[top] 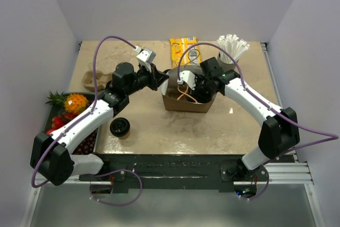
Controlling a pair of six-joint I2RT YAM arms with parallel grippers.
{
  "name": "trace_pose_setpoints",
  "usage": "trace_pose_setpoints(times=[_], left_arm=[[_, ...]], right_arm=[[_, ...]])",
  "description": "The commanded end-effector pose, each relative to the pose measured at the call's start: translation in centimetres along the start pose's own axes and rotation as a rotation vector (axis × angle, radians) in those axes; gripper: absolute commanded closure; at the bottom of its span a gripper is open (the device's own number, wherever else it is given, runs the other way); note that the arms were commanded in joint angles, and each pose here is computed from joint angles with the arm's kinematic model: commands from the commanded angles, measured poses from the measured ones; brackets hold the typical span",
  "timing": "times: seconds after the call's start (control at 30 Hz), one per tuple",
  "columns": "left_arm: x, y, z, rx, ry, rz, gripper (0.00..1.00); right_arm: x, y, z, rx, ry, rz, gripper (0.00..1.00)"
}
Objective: Pack the takeout coffee
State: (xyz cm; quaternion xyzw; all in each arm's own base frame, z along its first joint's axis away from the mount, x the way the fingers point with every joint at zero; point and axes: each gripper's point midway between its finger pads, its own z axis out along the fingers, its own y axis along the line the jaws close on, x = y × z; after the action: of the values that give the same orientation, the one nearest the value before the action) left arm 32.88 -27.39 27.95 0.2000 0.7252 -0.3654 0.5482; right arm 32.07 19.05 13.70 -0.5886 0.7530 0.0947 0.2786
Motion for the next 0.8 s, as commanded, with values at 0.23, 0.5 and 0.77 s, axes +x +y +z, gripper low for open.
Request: trace_pose_setpoints(times=[0.23,0.5,0.77], left_arm=[[-1.1,-0.1,0.4,0.014,-0.008,0.053,1.0],[-2.2,-0.1,0.7,0.021,-0.016,0.083,1.0],[-2.3,-0.3,1.2,0.034,-0.008,0.075,1.0]], right_arm=[[0.7,-0.3,-0.6,0.008,0.02,0.013,0.38],[-0.8,-0.4,-2.0,0.014,-0.031,0.013,0.15],[-3.7,-0.5,-4.7,0.008,-0.115,0.034,0.01]])
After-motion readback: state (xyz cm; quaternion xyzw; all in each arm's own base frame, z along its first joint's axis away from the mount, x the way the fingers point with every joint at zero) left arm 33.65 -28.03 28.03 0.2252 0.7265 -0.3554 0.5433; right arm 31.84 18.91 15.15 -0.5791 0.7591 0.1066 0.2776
